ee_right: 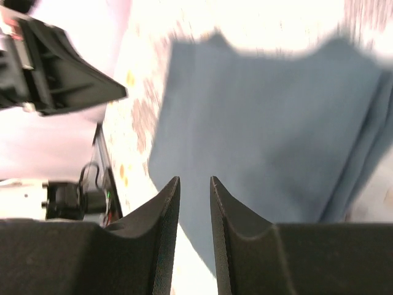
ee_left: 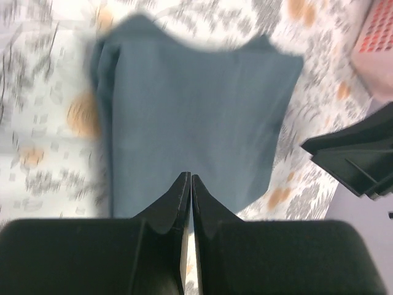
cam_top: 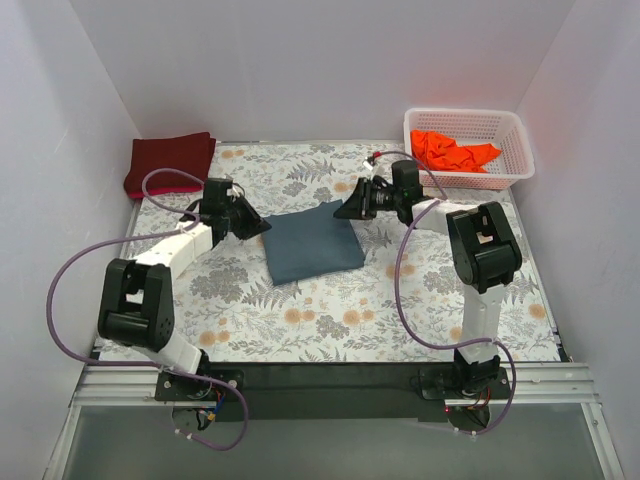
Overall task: Fold and stack the t-shirts
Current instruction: Fold the tshirt
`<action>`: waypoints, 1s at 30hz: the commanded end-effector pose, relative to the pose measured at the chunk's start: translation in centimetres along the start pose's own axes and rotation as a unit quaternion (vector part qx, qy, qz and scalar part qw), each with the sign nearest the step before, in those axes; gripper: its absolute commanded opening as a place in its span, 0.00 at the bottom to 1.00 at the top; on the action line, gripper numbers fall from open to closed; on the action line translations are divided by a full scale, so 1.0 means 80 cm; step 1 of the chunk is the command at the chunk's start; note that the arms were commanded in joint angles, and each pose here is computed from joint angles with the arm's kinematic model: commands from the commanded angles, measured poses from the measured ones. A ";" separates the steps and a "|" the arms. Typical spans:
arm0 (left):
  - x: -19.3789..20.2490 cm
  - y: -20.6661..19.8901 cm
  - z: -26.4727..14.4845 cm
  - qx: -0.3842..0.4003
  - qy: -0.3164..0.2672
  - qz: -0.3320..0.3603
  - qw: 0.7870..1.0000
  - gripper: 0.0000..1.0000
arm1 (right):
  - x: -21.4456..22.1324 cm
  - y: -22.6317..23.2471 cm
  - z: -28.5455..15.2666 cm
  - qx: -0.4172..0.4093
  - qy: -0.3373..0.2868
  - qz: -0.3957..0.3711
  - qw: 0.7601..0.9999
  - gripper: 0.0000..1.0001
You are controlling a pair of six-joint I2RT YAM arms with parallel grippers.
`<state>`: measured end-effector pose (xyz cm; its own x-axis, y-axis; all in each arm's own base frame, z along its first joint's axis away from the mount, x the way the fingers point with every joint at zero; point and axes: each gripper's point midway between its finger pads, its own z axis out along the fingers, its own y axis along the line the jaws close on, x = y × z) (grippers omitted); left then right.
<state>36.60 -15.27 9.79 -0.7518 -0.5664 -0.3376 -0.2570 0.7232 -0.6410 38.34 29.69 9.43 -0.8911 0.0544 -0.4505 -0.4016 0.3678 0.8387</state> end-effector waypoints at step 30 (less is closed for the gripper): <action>-0.130 -0.002 -0.007 -0.088 -0.085 0.045 0.991 0.54 | -0.086 0.012 0.009 0.122 -0.036 -0.143 0.982 0.44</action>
<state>45.06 -11.71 8.39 -0.7304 -0.5562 -0.3963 -0.3109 0.7875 -0.5322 46.98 29.15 9.91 -0.8184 0.1471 -0.5555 -0.3981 0.5519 0.7327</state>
